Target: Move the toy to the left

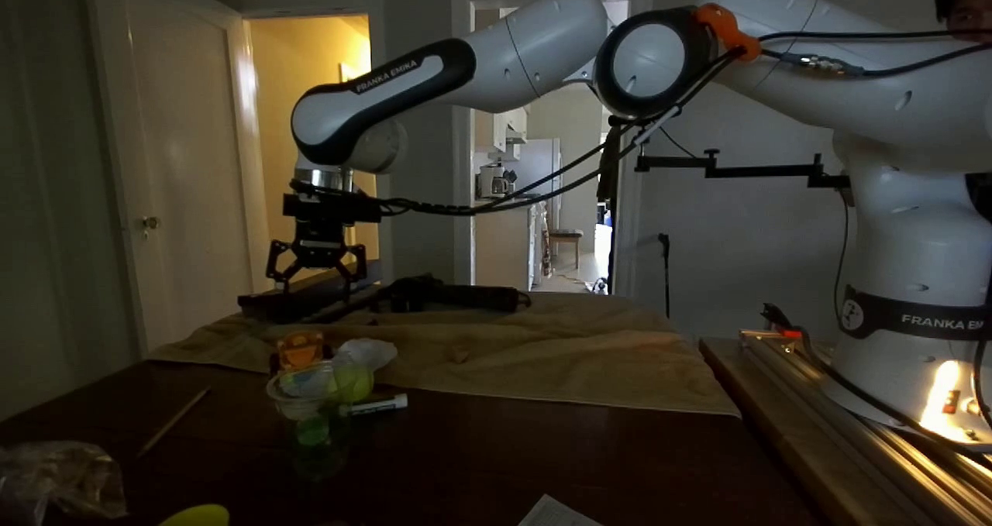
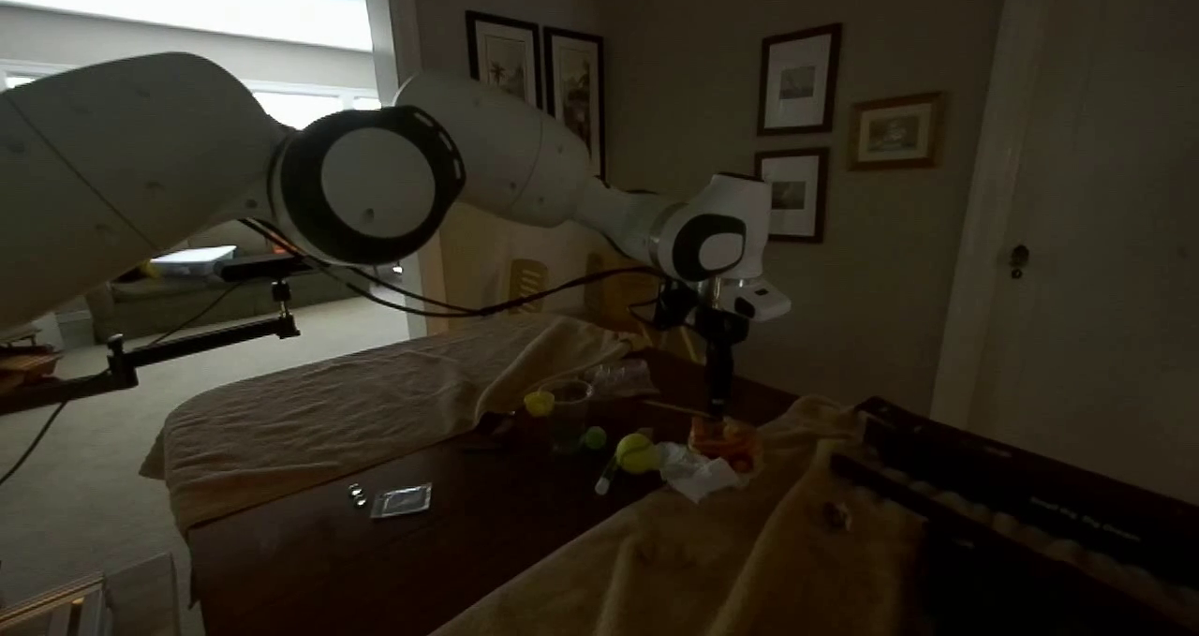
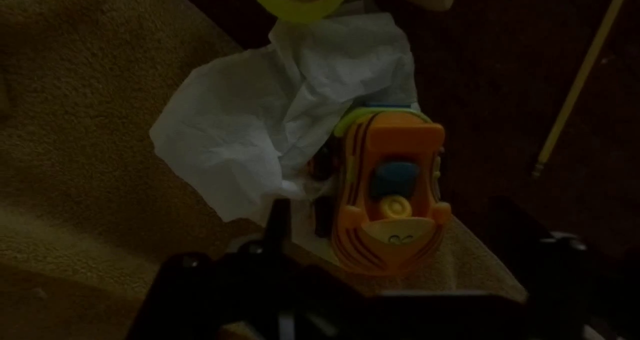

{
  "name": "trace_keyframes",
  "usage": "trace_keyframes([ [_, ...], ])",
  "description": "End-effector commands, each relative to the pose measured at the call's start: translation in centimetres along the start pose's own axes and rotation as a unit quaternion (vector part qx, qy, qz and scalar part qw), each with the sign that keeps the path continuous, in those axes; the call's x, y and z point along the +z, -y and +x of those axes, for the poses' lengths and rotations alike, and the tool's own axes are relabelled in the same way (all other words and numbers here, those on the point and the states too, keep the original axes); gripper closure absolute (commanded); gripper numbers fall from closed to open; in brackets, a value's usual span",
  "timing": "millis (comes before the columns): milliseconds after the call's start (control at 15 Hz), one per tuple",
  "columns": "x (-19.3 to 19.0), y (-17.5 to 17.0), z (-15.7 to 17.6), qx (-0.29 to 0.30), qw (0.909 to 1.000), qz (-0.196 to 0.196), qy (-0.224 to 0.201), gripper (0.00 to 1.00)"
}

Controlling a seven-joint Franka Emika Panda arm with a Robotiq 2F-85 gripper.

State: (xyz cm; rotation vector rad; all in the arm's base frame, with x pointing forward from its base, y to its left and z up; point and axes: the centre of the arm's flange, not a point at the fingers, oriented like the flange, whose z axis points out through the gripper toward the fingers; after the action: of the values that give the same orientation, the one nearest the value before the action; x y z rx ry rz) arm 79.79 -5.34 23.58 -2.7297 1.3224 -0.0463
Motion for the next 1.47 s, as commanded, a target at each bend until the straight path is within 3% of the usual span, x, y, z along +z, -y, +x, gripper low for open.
trace_keyframes([
  [0, 1.1, 0.1, -0.4, 0.013, 0.9999, -0.007, -0.002, 0.0],
  [400, 4.5, 1.3, 0.4, -0.046, 0.9987, -0.015, 0.012, 0.0],
  [667, 6.1, 2.3, 1.2, -0.086, 0.9959, -0.027, -0.005, 0.0],
  [1000, 5.3, 6.1, 0.6, -0.112, 0.992, -0.024, -0.053, 0.0],
  [1200, 4.1, 8.0, -0.3, -0.125, 0.99, -0.01, -0.064, 0.0],
  [1400, 3.9, 8.2, -0.5, -0.098, 0.9935, -0.015, -0.056, 0.0],
])
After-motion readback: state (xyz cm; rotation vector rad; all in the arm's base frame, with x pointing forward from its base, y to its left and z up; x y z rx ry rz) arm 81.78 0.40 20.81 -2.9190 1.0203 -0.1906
